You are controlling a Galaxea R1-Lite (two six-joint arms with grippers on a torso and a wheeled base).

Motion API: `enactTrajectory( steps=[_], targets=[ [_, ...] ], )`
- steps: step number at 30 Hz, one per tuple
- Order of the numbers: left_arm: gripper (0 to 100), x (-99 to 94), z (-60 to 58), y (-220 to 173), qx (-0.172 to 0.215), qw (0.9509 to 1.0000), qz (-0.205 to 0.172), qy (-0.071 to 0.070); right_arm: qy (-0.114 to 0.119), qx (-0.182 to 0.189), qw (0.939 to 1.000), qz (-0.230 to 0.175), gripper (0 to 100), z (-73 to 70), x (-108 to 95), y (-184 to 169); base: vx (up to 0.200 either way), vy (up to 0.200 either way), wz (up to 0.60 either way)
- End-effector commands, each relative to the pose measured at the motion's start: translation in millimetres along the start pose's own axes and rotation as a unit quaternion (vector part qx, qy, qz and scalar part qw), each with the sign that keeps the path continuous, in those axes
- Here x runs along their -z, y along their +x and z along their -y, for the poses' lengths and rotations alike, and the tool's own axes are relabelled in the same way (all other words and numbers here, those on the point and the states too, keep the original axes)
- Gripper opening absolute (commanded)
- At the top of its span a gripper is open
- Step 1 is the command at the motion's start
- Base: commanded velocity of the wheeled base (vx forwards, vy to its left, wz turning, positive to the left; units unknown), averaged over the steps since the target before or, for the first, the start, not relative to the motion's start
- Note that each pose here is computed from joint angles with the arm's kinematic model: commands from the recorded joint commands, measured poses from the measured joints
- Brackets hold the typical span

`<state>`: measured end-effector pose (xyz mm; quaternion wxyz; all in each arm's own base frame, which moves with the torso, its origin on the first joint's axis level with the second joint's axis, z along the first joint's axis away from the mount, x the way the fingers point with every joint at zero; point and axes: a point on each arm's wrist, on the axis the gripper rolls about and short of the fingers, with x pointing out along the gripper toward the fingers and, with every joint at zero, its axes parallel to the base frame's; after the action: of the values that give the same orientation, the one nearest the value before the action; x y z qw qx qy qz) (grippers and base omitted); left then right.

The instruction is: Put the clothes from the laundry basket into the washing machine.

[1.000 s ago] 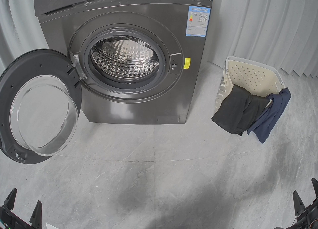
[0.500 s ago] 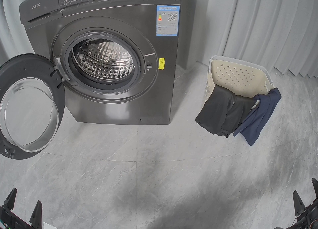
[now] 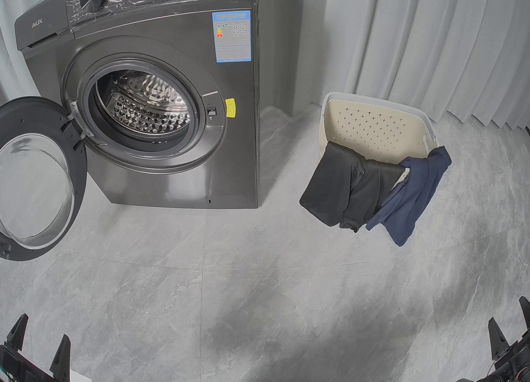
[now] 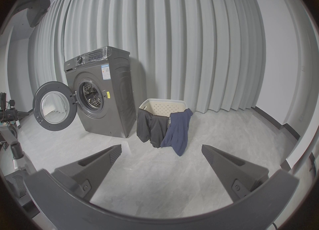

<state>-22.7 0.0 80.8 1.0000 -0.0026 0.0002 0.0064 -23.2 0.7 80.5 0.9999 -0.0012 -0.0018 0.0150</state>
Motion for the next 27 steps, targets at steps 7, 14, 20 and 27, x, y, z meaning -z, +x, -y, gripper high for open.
enactTrajectory(
  steps=[7,14,20,27],
  targets=[
    [100,5.1,0.0,0.2,-0.001,1.0000,-0.001,-0.001,0.000,0.000,1.0000,-0.006,100,0.0,5.0,0.9,0.000,0.000,0.00],
    [100,5.1,0.0,0.2,-0.001,1.0000,-0.001,0.000,0.000,0.000,1.0000,-0.006,100,0.0,5.0,0.9,0.000,0.000,0.00],
    [100,5.0,0.0,0.3,-0.001,1.0000,-0.001,-0.001,0.000,0.000,1.0000,-0.006,100,0.0,5.0,0.9,0.000,-0.100,0.00],
    [100,5.0,0.0,0.3,-0.001,1.0000,-0.001,-0.001,0.000,0.000,1.0000,-0.006,100,0.0,5.0,0.9,0.000,-0.200,0.00]
  ],
)
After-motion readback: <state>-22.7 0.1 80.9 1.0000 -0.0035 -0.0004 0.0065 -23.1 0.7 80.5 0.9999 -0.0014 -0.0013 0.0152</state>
